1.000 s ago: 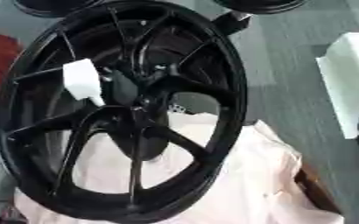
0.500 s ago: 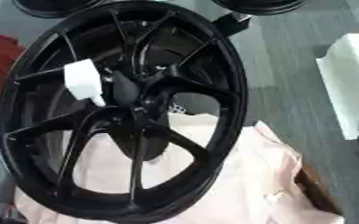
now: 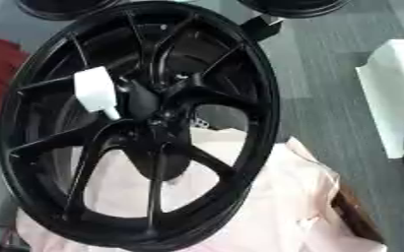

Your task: Pull the pin out of the wheel hub.

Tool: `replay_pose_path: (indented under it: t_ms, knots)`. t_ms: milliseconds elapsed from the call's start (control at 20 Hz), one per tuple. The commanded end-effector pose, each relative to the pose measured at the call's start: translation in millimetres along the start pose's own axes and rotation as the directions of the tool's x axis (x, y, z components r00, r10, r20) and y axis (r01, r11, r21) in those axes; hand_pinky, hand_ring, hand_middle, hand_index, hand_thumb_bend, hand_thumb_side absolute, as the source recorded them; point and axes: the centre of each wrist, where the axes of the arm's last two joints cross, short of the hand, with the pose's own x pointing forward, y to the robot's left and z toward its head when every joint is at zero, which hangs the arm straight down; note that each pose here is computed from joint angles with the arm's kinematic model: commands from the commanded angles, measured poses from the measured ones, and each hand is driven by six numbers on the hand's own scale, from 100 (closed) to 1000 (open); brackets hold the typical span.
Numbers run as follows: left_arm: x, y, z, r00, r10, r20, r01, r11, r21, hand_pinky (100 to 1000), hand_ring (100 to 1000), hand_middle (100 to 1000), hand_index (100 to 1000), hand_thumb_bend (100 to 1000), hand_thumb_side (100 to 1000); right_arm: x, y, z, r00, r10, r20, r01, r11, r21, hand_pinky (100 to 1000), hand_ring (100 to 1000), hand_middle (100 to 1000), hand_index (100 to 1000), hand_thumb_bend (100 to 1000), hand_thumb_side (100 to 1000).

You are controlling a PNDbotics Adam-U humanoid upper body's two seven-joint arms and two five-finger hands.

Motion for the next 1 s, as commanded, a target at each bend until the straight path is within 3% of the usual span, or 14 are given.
replay_pose_path:
  t_ms: [50, 450, 1000]
  knots:
    - [25.0, 7.4, -4.1, 0.997, -0.073, 0.028, 0.073, 0.997, 0.002, 799, 749, 706, 819, 100, 839, 3.2, -2.9, -4.3, 1.000, 0.002, 0.020, -0.002, 1.000, 0.012, 770, 803, 701, 840, 100, 583]
    - [78.5, 3.8, -30.1, 0.993, -0.116, 0.011, 0.116, 0.993, 0.031, 795, 751, 711, 822, 100, 847, 3.6, -1.8, -4.7, 1.000, 0.000, 0.012, 0.000, 1.000, 0.020, 769, 803, 702, 841, 100, 584]
    - [91.4, 9.8, -63.5, 0.995, -0.097, 0.032, 0.099, 0.994, -0.047, 798, 762, 727, 844, 100, 889, 4.4, 1.5, -5.3, 1.000, -0.008, 0.002, 0.008, 1.000, 0.022, 768, 801, 702, 842, 100, 587]
